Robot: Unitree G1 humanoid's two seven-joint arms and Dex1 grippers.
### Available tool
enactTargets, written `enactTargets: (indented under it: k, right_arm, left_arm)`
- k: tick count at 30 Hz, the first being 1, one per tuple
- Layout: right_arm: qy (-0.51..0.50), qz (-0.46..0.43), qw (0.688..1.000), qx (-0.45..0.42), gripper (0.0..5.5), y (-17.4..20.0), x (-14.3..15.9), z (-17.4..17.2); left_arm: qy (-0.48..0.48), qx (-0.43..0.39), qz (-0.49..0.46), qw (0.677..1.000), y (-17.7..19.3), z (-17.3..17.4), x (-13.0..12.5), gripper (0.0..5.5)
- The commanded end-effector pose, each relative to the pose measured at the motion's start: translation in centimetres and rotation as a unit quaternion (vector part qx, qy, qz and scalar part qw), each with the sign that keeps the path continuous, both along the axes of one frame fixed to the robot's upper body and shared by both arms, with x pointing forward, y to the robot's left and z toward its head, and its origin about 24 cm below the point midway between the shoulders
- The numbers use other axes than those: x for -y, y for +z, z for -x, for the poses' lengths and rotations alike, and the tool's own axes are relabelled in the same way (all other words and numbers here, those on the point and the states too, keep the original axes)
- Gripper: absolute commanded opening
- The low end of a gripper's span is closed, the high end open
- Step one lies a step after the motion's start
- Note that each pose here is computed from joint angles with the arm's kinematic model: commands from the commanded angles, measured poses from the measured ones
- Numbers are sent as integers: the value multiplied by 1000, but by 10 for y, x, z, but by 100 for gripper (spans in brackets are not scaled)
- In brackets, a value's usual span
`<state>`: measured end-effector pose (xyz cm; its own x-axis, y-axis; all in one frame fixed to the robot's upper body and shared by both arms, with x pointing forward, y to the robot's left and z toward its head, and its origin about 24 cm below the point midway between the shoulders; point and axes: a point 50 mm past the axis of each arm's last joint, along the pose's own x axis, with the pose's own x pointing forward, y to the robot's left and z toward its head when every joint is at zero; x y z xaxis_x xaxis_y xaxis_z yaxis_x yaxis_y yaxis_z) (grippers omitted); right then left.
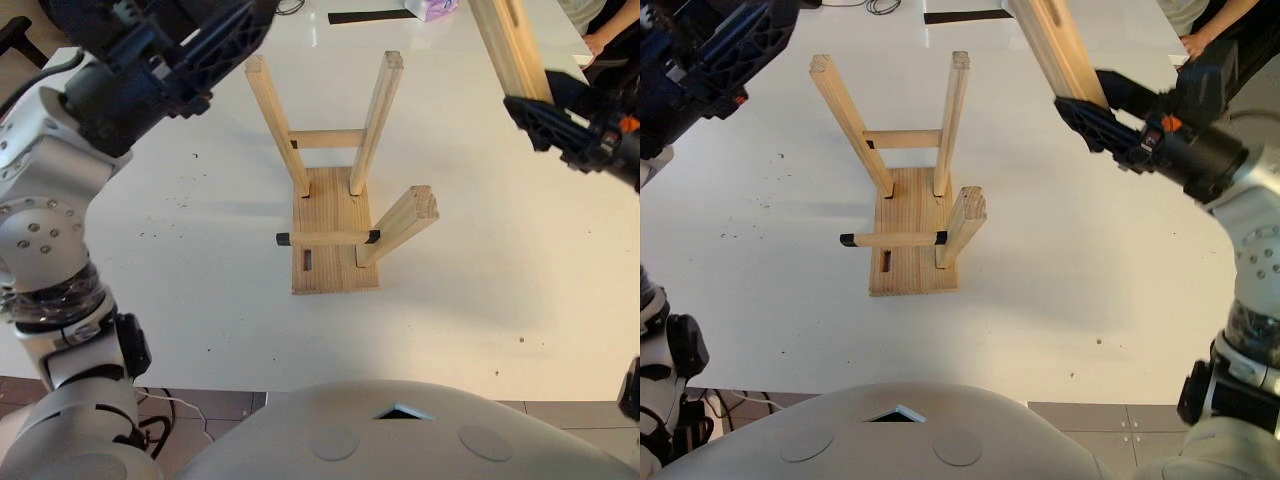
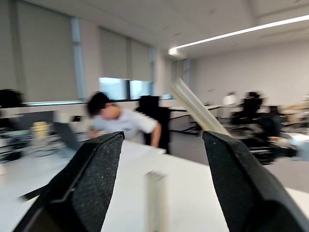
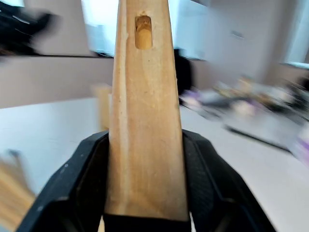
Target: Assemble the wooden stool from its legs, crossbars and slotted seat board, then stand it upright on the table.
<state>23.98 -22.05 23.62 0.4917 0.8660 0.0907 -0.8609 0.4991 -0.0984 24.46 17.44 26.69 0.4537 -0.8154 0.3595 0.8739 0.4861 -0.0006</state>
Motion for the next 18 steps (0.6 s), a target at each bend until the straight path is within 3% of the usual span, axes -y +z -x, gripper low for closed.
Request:
enactTargets:
  k: [1, 7, 18]
  right_arm:
    - [102, 11, 995, 1, 206, 16, -21, -13]
    - [200, 33, 979, -34, 206, 12, -40, -30]
    - [279, 54, 958, -42, 206, 13, -53, -31]
  left_arm:
    - [-81, -5, 6, 997, 0, -6, 23, 307]
    - [-170, 18, -5, 985, -4, 0, 39, 307]
    - [-185, 35, 5, 982, 2, -5, 37, 307]
